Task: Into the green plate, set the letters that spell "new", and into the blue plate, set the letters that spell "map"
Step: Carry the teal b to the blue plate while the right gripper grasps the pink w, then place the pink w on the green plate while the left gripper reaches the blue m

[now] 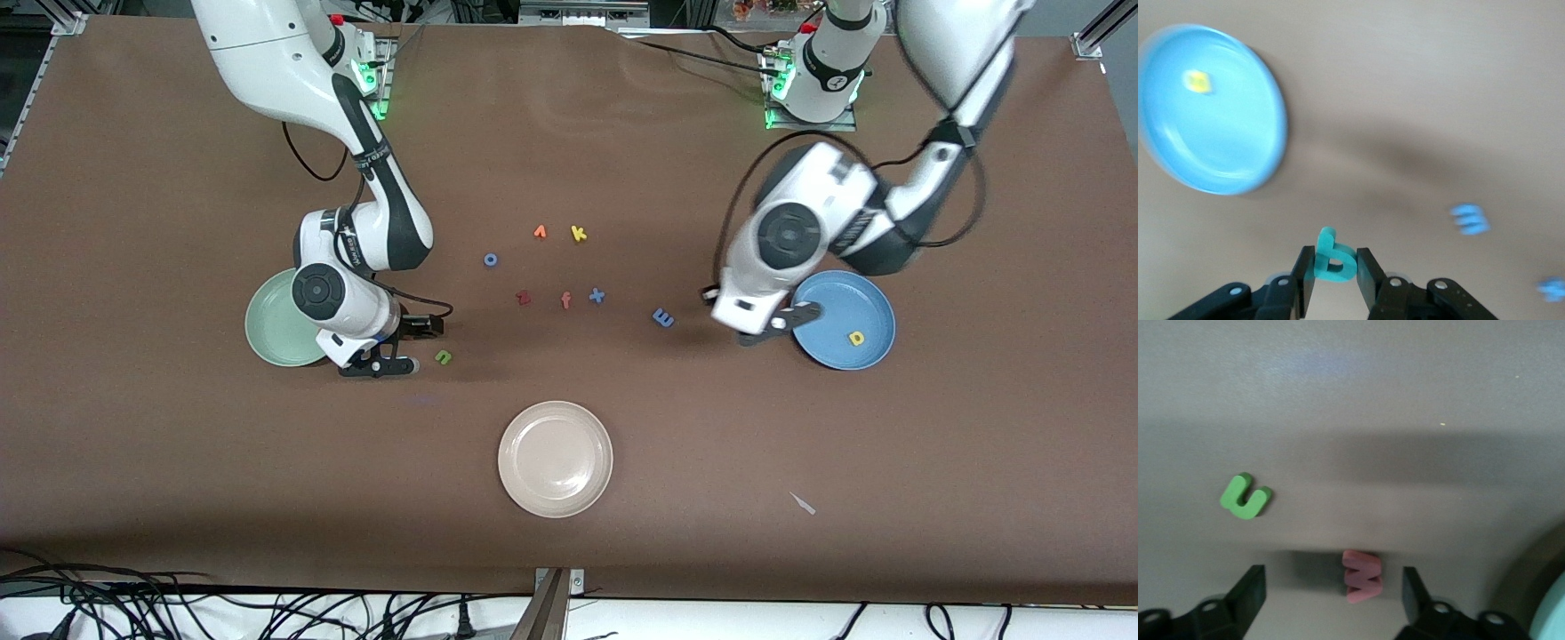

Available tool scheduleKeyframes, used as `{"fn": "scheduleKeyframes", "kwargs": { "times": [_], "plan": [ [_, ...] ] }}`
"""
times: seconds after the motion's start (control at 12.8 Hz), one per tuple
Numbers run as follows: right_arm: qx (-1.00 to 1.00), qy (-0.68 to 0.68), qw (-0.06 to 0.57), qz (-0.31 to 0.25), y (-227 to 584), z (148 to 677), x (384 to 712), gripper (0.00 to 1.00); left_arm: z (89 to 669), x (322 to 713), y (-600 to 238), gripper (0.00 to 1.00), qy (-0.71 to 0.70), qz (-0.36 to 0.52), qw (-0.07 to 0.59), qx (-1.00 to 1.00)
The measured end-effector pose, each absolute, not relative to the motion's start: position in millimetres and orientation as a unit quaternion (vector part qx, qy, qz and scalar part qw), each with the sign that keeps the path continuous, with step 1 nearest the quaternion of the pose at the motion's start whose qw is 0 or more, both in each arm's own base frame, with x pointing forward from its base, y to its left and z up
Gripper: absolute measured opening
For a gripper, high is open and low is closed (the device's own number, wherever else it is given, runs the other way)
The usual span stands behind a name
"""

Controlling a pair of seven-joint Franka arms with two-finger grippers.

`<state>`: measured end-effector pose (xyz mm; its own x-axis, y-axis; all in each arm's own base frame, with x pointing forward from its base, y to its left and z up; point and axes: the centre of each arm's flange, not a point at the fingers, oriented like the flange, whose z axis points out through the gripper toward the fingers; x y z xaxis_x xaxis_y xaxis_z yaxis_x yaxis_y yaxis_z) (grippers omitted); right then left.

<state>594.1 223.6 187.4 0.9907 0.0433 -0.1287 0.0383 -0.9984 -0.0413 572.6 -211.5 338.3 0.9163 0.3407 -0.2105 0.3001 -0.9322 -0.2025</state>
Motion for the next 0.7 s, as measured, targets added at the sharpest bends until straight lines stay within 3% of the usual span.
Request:
{"fn": "scheduleKeyframes", "kwargs": {
  "times": [0.31,0.55,0.7],
  "plan": [
    [-0.997,-0.019,0.015,0.071,220.7,178.4,592.9,0.77,321.1,591.6,-68.8,0.32,-0.105,0.177,0.061,-0.977],
    [-0.997,-0.019,0.013,0.073,219.0,175.5,592.5,0.69,257.9,591.4,-22.6,0.32,-0.083,0.201,0.061,-0.974],
    [-0.997,-0.019,0.012,0.072,217.3,176.3,593.3,0.51,218.7,592.3,-10.5,0.32,-0.083,0.208,0.045,-0.974]
  ]
}}
